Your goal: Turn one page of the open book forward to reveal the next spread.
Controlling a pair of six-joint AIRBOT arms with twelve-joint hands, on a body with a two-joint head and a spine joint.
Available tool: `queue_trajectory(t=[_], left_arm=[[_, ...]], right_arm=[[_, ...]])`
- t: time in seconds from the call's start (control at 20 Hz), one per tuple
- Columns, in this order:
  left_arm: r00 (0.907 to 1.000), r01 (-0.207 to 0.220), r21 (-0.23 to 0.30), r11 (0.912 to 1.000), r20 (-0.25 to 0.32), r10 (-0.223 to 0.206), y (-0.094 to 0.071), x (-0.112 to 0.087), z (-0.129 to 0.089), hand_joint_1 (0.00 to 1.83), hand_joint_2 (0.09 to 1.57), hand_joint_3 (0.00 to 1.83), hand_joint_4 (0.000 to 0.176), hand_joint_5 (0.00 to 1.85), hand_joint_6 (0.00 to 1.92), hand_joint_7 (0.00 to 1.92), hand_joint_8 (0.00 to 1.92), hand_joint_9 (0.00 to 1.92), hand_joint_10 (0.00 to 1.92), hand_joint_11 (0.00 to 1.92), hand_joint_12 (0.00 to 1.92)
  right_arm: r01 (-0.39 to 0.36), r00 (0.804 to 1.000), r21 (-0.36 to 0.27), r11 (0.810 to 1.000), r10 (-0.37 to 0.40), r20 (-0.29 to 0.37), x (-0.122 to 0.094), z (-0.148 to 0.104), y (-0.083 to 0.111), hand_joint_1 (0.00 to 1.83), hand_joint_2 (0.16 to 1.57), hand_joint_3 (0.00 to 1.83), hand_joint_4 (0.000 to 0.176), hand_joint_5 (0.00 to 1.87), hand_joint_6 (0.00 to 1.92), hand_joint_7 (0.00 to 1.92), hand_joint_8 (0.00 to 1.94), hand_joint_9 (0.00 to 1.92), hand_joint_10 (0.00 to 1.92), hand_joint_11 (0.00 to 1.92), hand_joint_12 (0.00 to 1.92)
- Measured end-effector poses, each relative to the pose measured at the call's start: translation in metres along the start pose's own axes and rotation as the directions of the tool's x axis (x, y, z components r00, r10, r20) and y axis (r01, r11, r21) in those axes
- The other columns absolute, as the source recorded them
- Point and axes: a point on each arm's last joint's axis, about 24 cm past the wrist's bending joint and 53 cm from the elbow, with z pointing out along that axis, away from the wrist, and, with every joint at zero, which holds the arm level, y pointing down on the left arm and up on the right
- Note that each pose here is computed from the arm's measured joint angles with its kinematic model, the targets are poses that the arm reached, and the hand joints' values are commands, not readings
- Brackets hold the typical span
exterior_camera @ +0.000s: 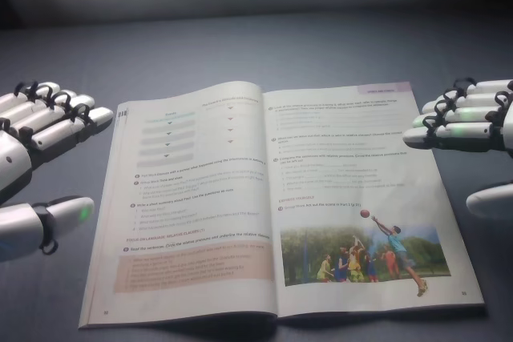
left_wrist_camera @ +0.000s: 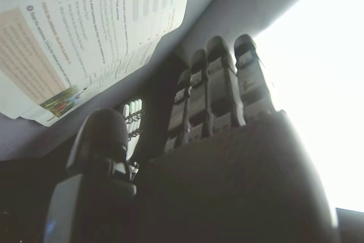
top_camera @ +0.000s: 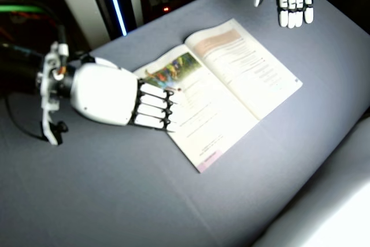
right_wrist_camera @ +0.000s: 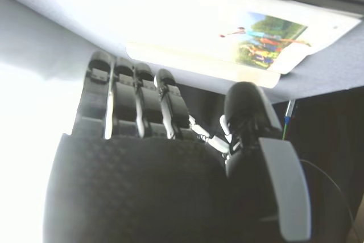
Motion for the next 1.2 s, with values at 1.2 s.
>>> queue_trajectory(t=[1.2], left_arm=[[0.9998, 0.012, -0.001, 0.9999, -0.014, -0.012, 0.000, 0.006, 0.002, 0.00, 1.38, 0.00, 0.000, 0.00, 0.00, 0.00, 0.00, 0.00, 0.00, 0.00, 0.00]], right_arm=[[0.123, 0.958, -0.043, 0.991, -0.130, -0.257, 0.052, 0.032, 0.006, 0.00, 1.32, 0.00, 0.000, 0.16, 0.01, 0.12, 0.01, 0.08, 0.01, 0.05, 0.06]])
